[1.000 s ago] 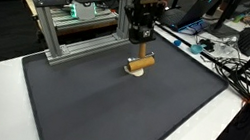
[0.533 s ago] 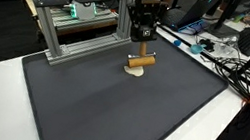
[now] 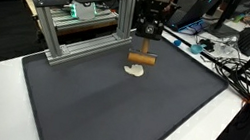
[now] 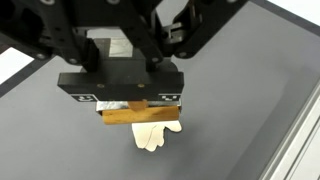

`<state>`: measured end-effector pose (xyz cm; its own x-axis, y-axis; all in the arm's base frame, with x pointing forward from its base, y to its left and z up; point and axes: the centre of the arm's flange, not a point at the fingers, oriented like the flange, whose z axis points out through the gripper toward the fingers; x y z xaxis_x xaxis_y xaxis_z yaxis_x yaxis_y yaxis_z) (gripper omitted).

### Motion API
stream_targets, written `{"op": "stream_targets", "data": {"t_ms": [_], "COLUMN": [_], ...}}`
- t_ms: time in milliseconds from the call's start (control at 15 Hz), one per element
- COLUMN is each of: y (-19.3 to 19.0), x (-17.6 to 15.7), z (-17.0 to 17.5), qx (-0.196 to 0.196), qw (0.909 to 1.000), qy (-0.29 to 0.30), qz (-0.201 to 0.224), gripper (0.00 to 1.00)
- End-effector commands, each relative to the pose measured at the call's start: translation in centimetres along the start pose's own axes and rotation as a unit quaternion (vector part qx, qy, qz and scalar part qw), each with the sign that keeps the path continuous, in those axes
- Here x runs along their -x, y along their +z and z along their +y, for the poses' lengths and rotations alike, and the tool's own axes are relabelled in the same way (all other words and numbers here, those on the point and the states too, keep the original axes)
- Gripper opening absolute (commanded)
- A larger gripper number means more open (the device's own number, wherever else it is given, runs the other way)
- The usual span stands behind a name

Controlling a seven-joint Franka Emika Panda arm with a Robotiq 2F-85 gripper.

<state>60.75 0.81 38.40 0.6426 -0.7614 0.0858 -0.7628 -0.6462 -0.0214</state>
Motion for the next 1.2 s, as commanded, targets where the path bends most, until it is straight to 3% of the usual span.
{"op": "stream_targets", "data": {"t_ms": [0, 667, 800, 1133], "y": [0.0, 6.9, 8.1, 9.8], "x": [-0.2, -3.1, -3.1, -2.3], "z": [-0.2, 0.0, 0.2, -0.3], "qx": [0.003, -0.024, -0.007, 0.017], "qw": [1.0000, 0.9983, 0.9962, 0.9911], "qy": [0.008, -0.033, -0.048, -0.080], "qz": [-0.001, -0.041, -0.072, -0.106], "gripper": [0.21, 0.21, 0.21, 0.21]}}
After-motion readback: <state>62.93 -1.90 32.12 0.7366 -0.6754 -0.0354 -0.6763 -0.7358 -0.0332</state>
